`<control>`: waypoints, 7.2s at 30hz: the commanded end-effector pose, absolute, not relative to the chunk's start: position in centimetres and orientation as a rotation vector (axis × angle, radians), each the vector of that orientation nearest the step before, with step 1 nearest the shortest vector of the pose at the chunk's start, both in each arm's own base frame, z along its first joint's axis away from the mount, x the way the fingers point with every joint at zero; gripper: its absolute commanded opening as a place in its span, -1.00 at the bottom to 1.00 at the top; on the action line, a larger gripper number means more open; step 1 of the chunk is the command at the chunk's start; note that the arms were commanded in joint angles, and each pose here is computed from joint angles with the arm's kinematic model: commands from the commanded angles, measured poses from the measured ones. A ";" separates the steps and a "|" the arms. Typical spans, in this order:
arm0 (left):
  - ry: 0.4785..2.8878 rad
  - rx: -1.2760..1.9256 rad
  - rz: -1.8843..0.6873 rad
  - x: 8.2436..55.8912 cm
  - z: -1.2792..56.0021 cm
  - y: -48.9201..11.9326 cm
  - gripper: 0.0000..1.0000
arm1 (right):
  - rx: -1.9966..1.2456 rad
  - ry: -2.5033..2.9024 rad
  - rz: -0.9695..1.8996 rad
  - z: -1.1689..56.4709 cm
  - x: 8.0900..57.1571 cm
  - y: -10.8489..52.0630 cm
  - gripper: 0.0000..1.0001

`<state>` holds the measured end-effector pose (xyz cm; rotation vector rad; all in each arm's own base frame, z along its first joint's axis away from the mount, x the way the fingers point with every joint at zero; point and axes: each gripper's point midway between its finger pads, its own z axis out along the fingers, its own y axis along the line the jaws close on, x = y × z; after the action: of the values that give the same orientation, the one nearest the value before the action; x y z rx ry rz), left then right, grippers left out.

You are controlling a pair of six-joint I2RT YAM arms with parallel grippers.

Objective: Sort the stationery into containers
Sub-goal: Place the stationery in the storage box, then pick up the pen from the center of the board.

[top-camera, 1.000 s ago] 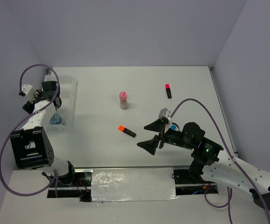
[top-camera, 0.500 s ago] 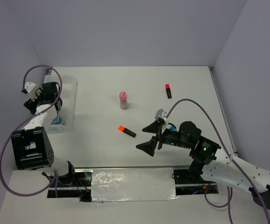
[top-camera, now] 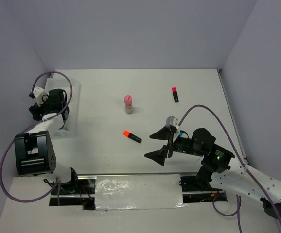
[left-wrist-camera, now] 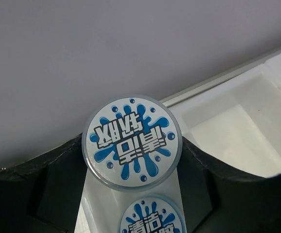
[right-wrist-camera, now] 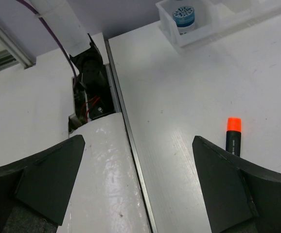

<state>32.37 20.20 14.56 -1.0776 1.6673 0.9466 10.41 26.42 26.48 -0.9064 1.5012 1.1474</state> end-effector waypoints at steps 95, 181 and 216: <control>1.667 -0.829 0.908 36.1 15.2 18.5 -0.80 | -0.984 1.395 1.169 29.5 8.8 25.8 0.99; 1.651 -0.386 -0.319 20.2 28.7 -1.3 0.99 | -1.194 2.274 0.361 6.2 27.0 32.6 0.30; 1.777 -0.320 -0.913 22.3 28.2 -9.5 0.99 | -0.741 1.908 0.939 20.4 20.7 36.7 -0.77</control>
<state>22.47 -5.55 25.93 -0.3890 1.8236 -0.6040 20.50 34.27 12.19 -0.9502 2.1250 0.6957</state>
